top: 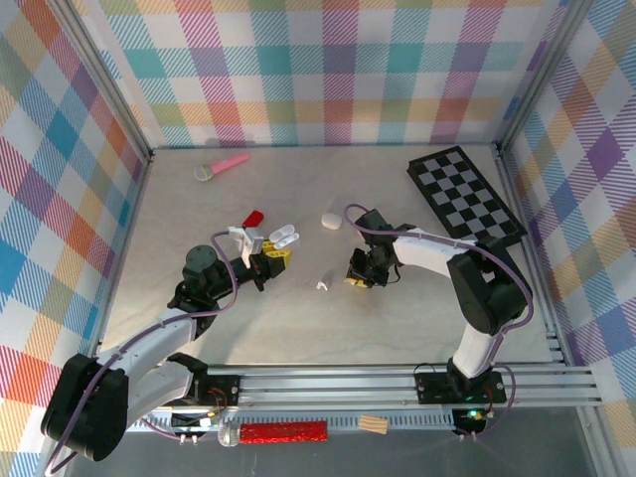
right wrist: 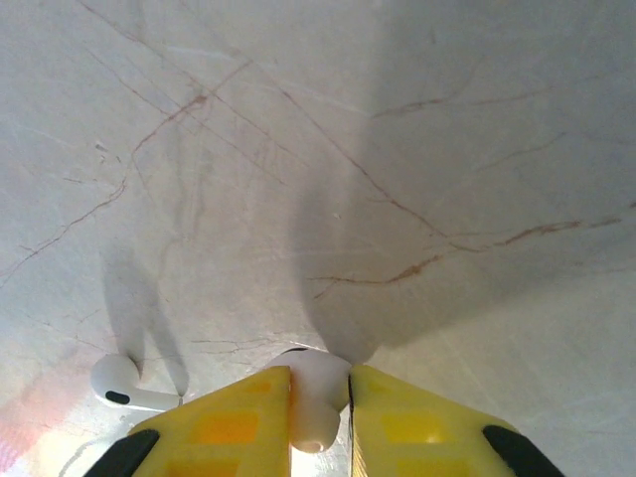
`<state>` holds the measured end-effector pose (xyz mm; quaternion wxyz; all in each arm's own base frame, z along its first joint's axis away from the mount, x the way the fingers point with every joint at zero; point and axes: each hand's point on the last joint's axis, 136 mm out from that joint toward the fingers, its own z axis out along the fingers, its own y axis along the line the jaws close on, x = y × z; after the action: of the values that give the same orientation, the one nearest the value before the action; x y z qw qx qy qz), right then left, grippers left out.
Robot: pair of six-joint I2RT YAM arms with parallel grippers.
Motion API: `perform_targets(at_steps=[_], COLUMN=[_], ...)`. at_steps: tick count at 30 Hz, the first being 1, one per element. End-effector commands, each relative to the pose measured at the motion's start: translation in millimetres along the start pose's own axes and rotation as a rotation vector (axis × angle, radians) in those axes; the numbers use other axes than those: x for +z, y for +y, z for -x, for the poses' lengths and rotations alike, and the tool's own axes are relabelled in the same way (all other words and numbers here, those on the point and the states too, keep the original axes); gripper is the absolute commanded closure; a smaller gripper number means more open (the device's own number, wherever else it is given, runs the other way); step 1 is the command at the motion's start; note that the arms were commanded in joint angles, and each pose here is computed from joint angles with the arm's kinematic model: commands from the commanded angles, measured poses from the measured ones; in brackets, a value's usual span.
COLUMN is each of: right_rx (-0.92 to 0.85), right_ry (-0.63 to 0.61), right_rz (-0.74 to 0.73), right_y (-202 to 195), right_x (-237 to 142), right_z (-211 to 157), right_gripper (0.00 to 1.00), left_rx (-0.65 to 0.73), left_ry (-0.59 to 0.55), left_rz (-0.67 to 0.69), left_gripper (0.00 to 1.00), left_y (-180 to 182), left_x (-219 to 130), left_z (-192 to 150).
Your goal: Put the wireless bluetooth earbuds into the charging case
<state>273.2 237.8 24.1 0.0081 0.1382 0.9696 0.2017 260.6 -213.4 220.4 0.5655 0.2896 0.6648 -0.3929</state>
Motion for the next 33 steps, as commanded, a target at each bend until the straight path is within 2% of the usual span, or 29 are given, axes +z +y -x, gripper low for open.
perform_targets(at_steps=[1,5,7,12,16,19,23,28,31,33], right_rx=[-0.094,-0.255,-0.344,-0.509,-0.589,-0.58,-0.478,-0.301,-0.243,-0.22], right_ry=[-0.045,-0.084,-0.057,0.018,0.034,0.01,-0.062,-0.041,0.022,0.038], right_rz=[-0.057,-0.075,-0.06,-0.128,-0.16,-0.176,-0.184,-0.285,-0.268,-0.247], right_y=[-8,-7,-4,-14,-17,-13,-7,-18,-15,-14], right_x=[-3,-9,-9,-15,-20,-26,-34,-28,-17,-10], right_z=[7,15,10,-9,-14,-9,2,8,-1,-4], right_gripper=[0.81,0.81,0.8,0.78,0.66,0.54,0.44,0.44,0.47,0.52], left_rx=[0.016,0.016,0.015,0.015,0.01,0.008,0.013,0.007,0.005,0.008], left_ry=[-0.001,0.0,0.001,0.002,0.002,0.001,-0.009,-0.001,0.003,0.002], left_rz=[0.008,0.007,0.003,0.005,-0.001,-0.011,-0.005,0.0,-0.001,0.003], left_gripper=[1.0,1.0,1.0,1.0,1.0,1.0,1.0,1.0,1.0,1.0], left_y=[3,4,3,4,5,4,5,6,5,5], left_x=[-2,-1,0,1,3,5,5,4,4,3], left_z=[-1,0,0,2,3,4,7,2,0,0])
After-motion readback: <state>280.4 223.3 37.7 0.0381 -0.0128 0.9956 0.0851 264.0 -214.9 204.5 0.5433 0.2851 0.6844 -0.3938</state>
